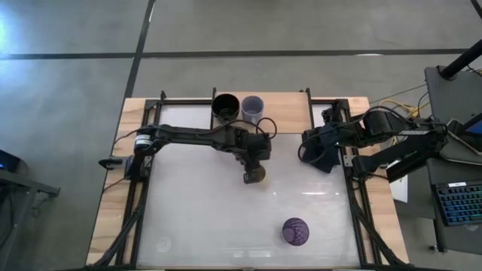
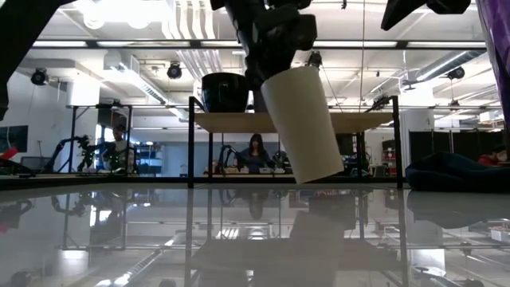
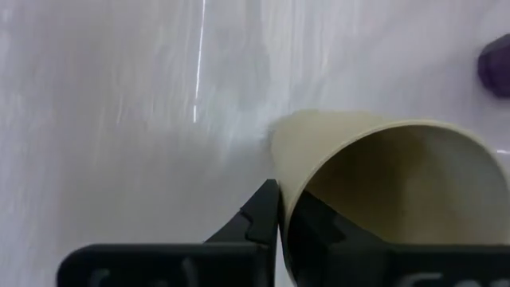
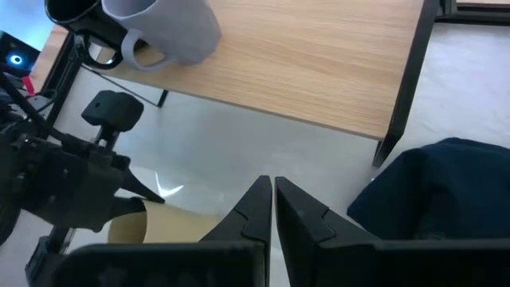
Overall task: Stack small to large cups/mugs on shelf
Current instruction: Put the yellow cup on the shelf
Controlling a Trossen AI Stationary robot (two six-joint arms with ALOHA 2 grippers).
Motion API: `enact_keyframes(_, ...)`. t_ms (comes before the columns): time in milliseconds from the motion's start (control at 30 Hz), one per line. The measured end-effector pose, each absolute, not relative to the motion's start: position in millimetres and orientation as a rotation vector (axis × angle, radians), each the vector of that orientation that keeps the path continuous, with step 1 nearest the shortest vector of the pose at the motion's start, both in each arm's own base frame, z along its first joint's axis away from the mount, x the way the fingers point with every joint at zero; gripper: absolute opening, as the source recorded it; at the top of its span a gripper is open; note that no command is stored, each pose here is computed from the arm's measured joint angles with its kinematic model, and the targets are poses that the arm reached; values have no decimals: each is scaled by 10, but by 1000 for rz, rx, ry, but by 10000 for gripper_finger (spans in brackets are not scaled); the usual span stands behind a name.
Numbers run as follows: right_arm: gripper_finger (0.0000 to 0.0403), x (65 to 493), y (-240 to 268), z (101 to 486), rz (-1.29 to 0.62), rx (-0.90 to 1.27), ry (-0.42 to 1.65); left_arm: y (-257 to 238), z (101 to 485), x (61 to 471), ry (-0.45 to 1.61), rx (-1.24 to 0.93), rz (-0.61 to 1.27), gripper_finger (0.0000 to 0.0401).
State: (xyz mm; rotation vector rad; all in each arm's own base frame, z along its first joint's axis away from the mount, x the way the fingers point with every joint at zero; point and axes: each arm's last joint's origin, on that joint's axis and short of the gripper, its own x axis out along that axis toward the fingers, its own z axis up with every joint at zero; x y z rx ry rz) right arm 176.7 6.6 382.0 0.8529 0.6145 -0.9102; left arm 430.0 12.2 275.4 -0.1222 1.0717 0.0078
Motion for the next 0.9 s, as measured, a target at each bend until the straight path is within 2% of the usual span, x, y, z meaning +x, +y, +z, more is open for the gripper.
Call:
enact_keyframes(333, 12, 1767, 65, 3792, -919, 844, 623, 116, 2794, 4330, 1034, -143, 16, 83)
enact_keyframes(567, 12, 1768, 66, 3783, -918, 845, 629, 119, 2844, 4302, 1029, -132, 34, 100)
enact_keyframes(767, 14, 1825, 138, 3754, -776, 875, 763, 51, 3284, 3998, 966, -122, 21, 100)
enact_keyframes(900, 35, 2009, 257, 3658, -678, 877, 873, -89, 3719, 3663, 843, -102, -17, 100)
